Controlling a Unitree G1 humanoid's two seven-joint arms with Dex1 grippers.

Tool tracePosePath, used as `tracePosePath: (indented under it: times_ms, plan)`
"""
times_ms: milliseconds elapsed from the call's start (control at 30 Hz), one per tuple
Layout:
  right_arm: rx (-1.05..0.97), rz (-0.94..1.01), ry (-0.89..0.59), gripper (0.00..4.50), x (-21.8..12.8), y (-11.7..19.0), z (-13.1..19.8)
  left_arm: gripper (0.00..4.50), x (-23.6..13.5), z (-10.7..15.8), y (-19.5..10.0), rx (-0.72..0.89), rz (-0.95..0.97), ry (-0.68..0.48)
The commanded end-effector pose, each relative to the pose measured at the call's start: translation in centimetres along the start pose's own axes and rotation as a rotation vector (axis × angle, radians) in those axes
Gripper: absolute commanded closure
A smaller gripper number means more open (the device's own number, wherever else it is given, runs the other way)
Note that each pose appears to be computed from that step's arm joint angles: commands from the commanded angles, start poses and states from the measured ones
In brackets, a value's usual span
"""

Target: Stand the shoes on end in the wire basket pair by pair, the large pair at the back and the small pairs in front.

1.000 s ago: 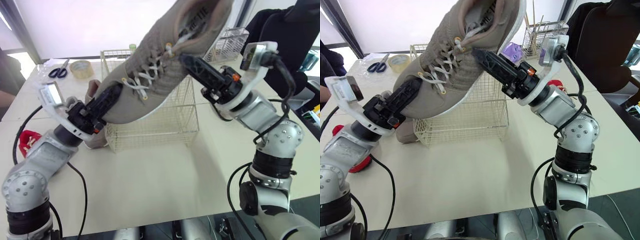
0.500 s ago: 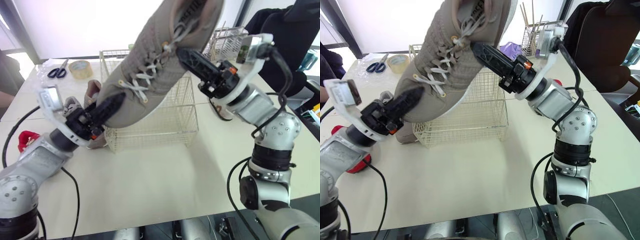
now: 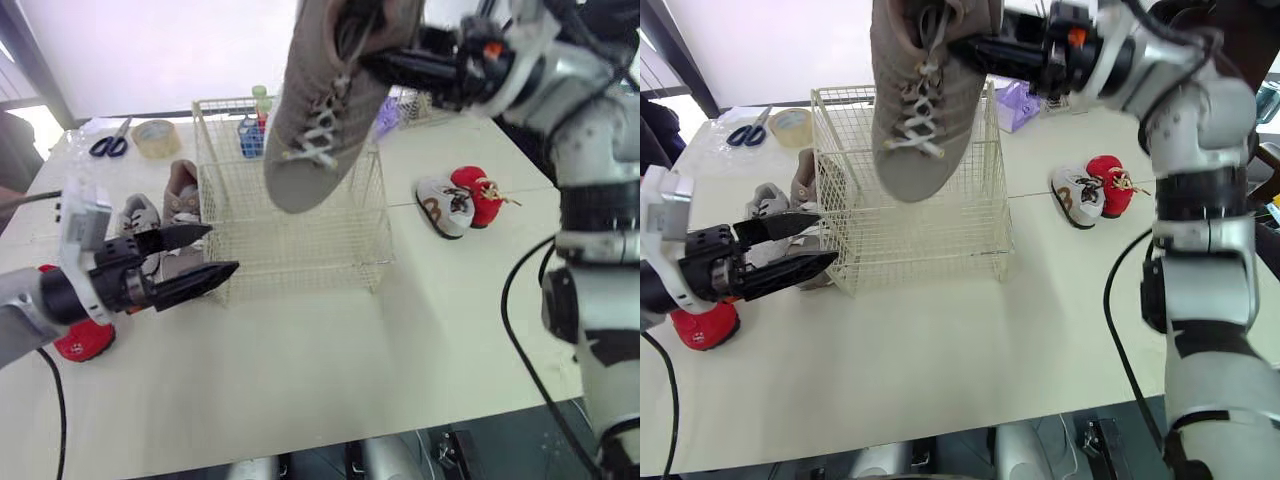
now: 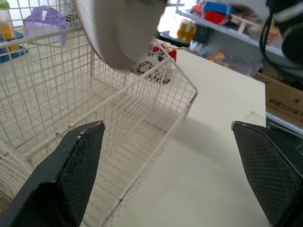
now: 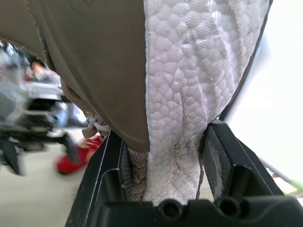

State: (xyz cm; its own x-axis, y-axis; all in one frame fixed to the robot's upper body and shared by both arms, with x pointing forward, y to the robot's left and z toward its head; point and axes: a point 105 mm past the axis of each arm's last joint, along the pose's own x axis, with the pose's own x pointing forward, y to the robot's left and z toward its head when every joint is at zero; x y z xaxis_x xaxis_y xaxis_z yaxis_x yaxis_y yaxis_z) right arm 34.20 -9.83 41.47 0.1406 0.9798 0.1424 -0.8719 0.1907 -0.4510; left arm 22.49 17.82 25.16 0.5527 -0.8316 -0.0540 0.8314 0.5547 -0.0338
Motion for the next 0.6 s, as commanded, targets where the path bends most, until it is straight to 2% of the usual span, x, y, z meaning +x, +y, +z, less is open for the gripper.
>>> tracePosePath:
  times_ms: [33, 300, 433, 600]
  plan:
    - [-0.158, -0.004, -0.016, 2.86, 0.2, -1.6, 3.2, 0.07, 0.3, 0.6, -0.3, 0.044, -0.010, -0.010]
    - [-0.277, -0.076, 0.039, 2.86, 0.6, -3.3, 4.5, 0.07, 0.7, 0.3, -0.9, 0.046, -0.008, -0.029]
    - [-0.296, -0.052, 0.142, 2.86, 0.6, -3.3, 2.9, 0.07, 0.8, 0.3, -1.0, 0.047, -0.003, -0.035]
    - [-0.265, 0.005, 0.204, 2.86, 0.7, -2.8, 1.2, 0.07, 1.0, 0.4, -1.0, 0.050, 0.002, -0.044]
